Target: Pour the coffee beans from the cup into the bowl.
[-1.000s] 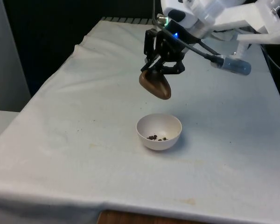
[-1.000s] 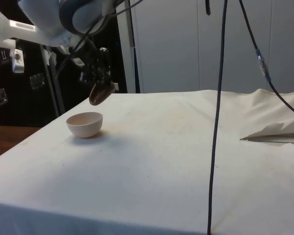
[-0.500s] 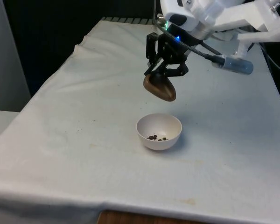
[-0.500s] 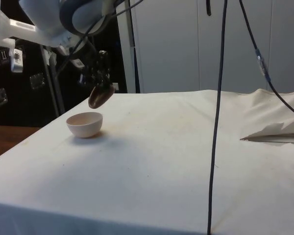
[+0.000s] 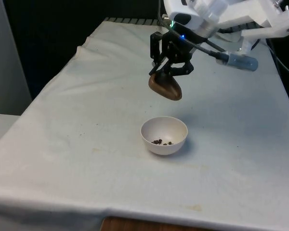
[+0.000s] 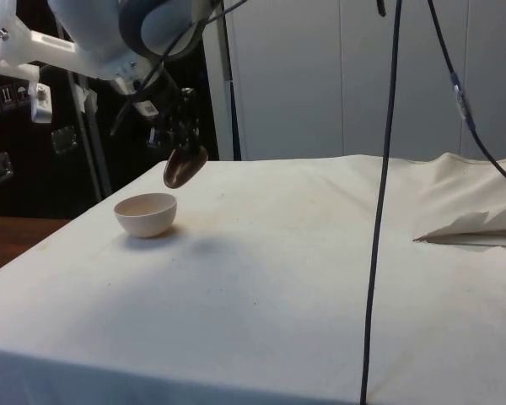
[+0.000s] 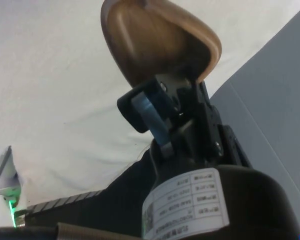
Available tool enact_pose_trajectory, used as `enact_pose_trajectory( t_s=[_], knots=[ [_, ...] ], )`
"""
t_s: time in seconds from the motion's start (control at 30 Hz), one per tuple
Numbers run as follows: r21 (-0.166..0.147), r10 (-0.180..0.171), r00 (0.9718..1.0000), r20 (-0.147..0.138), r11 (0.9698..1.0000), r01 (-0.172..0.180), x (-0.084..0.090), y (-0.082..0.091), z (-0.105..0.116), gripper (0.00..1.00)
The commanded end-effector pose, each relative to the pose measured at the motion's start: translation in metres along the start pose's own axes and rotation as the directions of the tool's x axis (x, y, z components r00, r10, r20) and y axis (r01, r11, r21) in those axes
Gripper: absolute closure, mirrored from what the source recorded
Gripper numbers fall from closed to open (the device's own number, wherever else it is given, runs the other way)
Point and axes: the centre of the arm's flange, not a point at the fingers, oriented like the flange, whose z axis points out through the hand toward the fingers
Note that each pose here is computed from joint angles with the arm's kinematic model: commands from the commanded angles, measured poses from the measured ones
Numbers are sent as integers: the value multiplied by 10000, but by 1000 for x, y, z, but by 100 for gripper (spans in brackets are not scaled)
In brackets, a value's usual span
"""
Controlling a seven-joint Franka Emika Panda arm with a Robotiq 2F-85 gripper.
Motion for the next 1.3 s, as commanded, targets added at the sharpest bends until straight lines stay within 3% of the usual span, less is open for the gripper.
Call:
enact_pose_trajectory(
  t_s=[0.0, 0.07, 0.1, 0.13, 0.37, 0.4, 0.43, 0.63, 0.67, 0.7, 0.97, 1.0, 1.03, 1.27],
  knots=[
    [216, -77, 9999, -89, 9997, 79, -2, 1, -1, 100],
    [258, -117, 9999, -93, 9996, 119, -4, 1, 0, 100],
    [58, -42, 10000, -21, 10000, 43, -2, 1, 0, 100],
    [272, -127, 9999, -86, 9995, 130, -5, 2, 0, 100],
    [399, -277, 9996, -112, 9988, 281, -15, 7, 4, 100],
    [201, -228, 9997, -37, 9995, 229, -14, 6, 4, 100],
    [410, -299, 9995, -119, 9987, 304, -17, 8, 4, 100],
    [520, -413, 9990, -178, 9978, 422, -26, 12, 7, 100],
    [321, -376, 9992, -129, 9988, 380, -24, 11, 8, 100],
    [538, -431, 9989, -187, 9976, 440, -27, 12, 8, 100],
    [945, -584, 9980, -248, 9937, 605, -41, 8, 20, 100],
    [752, -559, 9982, -222, 9955, 574, -41, 8, 20, 100],
    [982, -608, 9978, -261, 9932, 631, -42, 8, 21, 100],
    [1322, -745, 9967, -322, 9881, 782, -49, 2, 29, 100]
  ],
)
